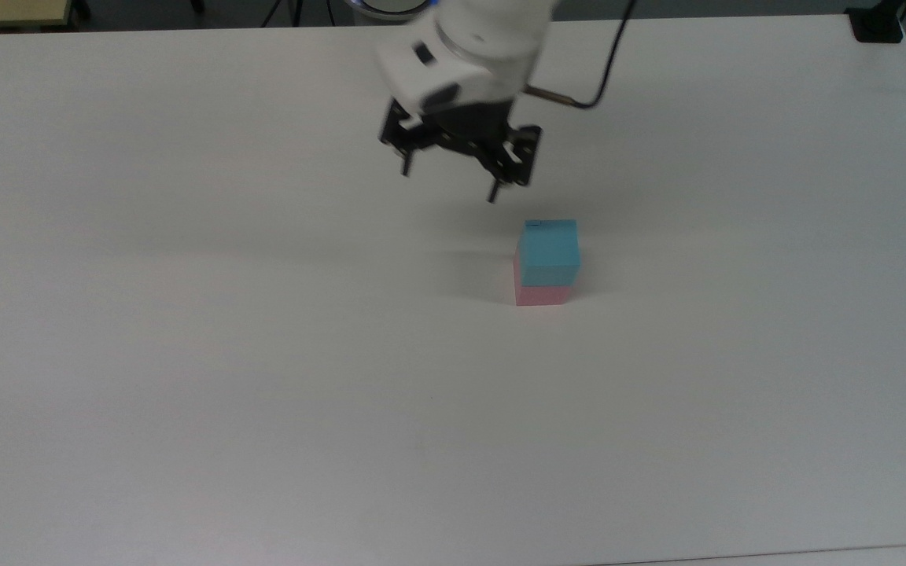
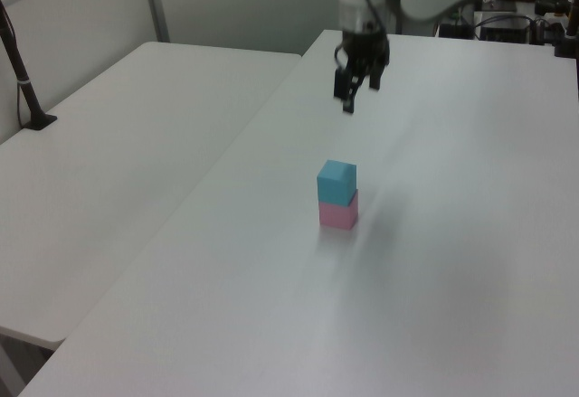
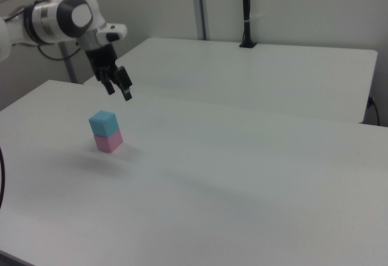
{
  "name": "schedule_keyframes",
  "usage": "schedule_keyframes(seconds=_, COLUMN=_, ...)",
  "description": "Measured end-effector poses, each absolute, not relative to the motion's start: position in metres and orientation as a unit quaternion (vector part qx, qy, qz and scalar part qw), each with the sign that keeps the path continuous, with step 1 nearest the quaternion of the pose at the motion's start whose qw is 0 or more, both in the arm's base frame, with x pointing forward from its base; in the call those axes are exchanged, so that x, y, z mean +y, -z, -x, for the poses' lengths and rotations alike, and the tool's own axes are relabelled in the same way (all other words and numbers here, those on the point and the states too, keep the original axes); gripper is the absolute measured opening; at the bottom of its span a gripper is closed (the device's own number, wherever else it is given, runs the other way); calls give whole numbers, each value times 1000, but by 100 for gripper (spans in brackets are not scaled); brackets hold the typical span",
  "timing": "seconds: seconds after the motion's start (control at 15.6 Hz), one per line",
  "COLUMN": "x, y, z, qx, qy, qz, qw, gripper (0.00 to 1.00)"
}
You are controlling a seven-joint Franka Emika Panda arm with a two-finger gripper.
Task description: Put blue cube on pink cube
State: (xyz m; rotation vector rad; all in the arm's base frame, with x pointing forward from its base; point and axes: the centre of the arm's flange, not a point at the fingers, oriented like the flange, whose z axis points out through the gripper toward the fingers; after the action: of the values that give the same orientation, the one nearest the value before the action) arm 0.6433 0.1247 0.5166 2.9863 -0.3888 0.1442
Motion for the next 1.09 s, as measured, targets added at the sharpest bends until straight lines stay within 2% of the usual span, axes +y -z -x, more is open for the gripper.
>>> schedule_keyframes(seconds=0.26, x=73, y=-572, z=-621, qx=-152, qy=-47, qz=-985, qw=61, gripper=100)
schedule_keyframes(seconds=0.58, x=12, y=-629, z=-580, qx=-115, qy=-40, qz=-991, qw=62, gripper=100)
schedule_keyframes(seconds=1.09, x=-37, y=-627, z=-554, qx=-61, qy=-25, qz=-996, qw=63, gripper=100)
